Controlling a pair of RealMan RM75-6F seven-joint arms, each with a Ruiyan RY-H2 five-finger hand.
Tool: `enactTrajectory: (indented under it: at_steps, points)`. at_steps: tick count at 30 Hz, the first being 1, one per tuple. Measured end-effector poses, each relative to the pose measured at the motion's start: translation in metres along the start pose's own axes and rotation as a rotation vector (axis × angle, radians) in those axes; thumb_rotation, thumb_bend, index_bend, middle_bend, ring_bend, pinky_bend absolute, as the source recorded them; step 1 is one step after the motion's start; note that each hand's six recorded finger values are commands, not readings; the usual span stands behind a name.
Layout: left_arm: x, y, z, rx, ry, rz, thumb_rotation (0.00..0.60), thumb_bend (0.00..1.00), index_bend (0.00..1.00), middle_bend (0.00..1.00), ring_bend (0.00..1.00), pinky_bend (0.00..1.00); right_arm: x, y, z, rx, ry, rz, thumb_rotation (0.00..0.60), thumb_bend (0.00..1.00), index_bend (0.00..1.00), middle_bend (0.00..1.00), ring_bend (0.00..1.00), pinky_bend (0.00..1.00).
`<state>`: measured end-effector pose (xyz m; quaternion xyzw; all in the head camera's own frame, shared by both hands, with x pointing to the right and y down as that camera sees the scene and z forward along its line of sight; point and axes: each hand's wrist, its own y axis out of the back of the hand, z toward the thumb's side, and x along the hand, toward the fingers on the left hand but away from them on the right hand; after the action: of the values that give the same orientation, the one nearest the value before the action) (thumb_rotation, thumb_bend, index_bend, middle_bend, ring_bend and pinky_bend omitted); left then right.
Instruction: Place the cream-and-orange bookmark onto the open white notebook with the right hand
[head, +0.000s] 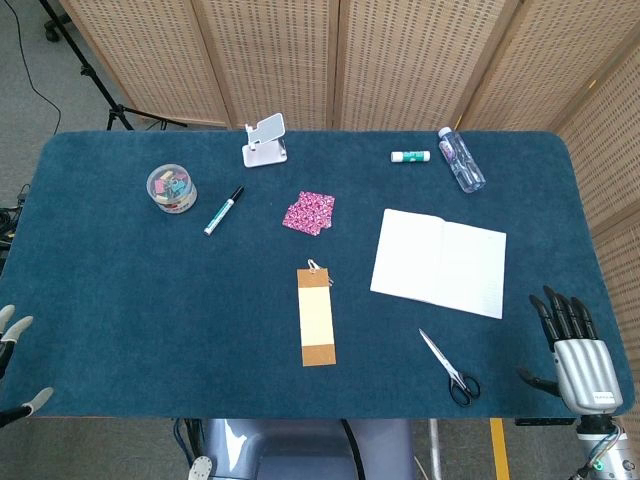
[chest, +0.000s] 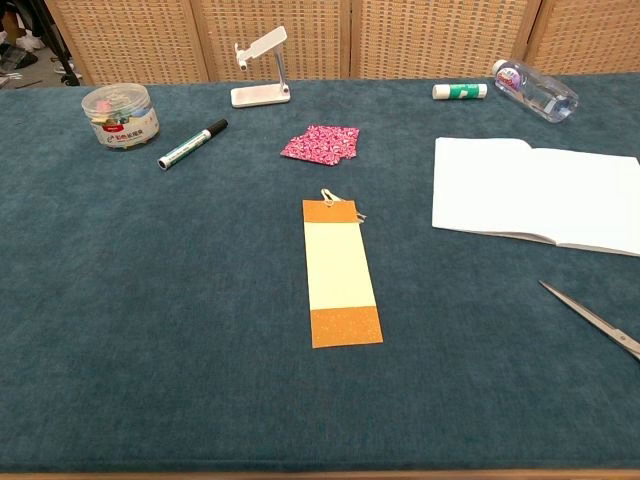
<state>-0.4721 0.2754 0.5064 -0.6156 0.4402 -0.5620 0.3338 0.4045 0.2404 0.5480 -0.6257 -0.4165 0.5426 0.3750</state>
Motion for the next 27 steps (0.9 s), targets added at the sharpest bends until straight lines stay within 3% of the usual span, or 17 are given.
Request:
enactTrajectory:
  at_steps: [8, 15, 18, 22, 27]
  points:
    - [-0.001, 0.001, 0.001, -0.003, -0.003, -0.001, 0.600, 0.00, 0.00, 0.00, 0.00, 0.00, 0.003, 0.001, 0.003, -0.009, 0.015, 0.004, 0.600, 0.00, 0.00, 0.00, 0.00, 0.00]
    - [-0.001, 0.000, 0.002, -0.004, -0.008, -0.007, 0.600, 0.00, 0.00, 0.00, 0.00, 0.00, 0.000, 0.001, 0.008, -0.039, 0.046, 0.017, 0.600, 0.00, 0.07, 0.00, 0.00, 0.00]
    - [0.001, -0.003, 0.003, 0.002, -0.012, -0.017, 0.600, 0.00, 0.00, 0.00, 0.00, 0.00, -0.007, 0.001, 0.018, -0.062, 0.113, 0.029, 0.600, 0.00, 0.08, 0.00, 0.00, 0.00]
    - [0.006, -0.006, 0.006, 0.012, -0.017, -0.024, 0.600, 0.00, 0.00, 0.00, 0.00, 0.00, -0.029, 0.000, 0.039, -0.067, 0.273, 0.057, 0.600, 0.00, 0.09, 0.00, 0.00, 0.00]
    - [0.014, -0.008, 0.003, 0.012, 0.011, -0.027, 0.600, 0.00, 0.00, 0.00, 0.00, 0.00, -0.064, -0.007, 0.069, 0.034, 0.486, 0.119, 0.600, 0.00, 0.13, 0.00, 0.00, 0.00]
